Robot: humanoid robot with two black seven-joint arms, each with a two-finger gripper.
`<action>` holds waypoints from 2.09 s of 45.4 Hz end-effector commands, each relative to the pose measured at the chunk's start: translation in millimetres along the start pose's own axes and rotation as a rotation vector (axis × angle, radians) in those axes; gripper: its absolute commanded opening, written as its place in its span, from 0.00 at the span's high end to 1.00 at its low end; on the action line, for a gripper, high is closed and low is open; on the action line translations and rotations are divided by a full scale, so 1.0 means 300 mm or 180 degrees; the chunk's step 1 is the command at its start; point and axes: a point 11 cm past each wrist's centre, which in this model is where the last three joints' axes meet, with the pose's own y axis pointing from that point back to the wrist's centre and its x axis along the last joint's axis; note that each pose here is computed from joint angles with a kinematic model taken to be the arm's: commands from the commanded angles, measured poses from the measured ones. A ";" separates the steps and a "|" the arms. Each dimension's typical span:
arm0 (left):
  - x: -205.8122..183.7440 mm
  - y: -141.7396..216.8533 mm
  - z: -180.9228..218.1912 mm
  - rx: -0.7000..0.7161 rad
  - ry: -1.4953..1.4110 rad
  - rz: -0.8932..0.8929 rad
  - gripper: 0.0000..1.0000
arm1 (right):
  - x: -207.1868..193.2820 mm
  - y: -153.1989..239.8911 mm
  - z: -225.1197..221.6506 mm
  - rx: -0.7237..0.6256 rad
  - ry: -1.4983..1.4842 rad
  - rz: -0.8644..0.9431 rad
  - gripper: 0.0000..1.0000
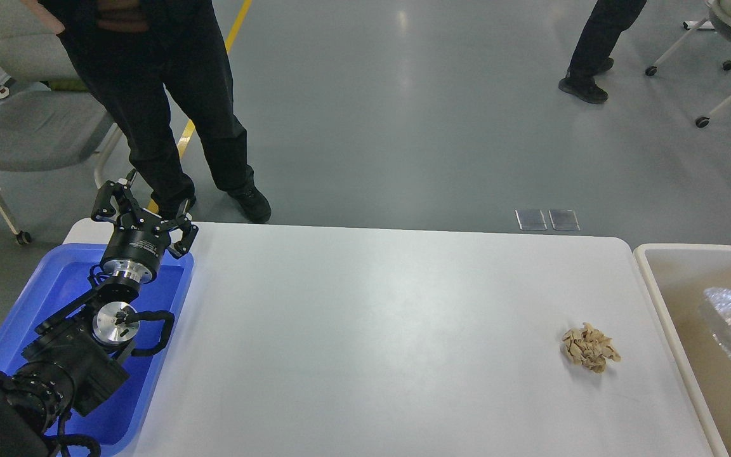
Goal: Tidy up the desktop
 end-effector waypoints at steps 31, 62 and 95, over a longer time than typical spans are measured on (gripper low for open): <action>0.000 0.000 0.000 0.0000 0.0000 0.0000 0.00 | -0.189 0.185 -0.656 0.0778 -0.1531 -0.0720 0.00; 0.000 0.000 0.000 0.0000 0.0000 0.0000 0.00 | -0.758 0.712 -0.981 0.1197 -0.2325 -0.3587 0.00; -0.002 -0.002 0.001 -0.0003 0.0000 -0.0004 0.00 | -1.076 0.785 -0.559 0.0674 -0.3028 -0.4511 0.00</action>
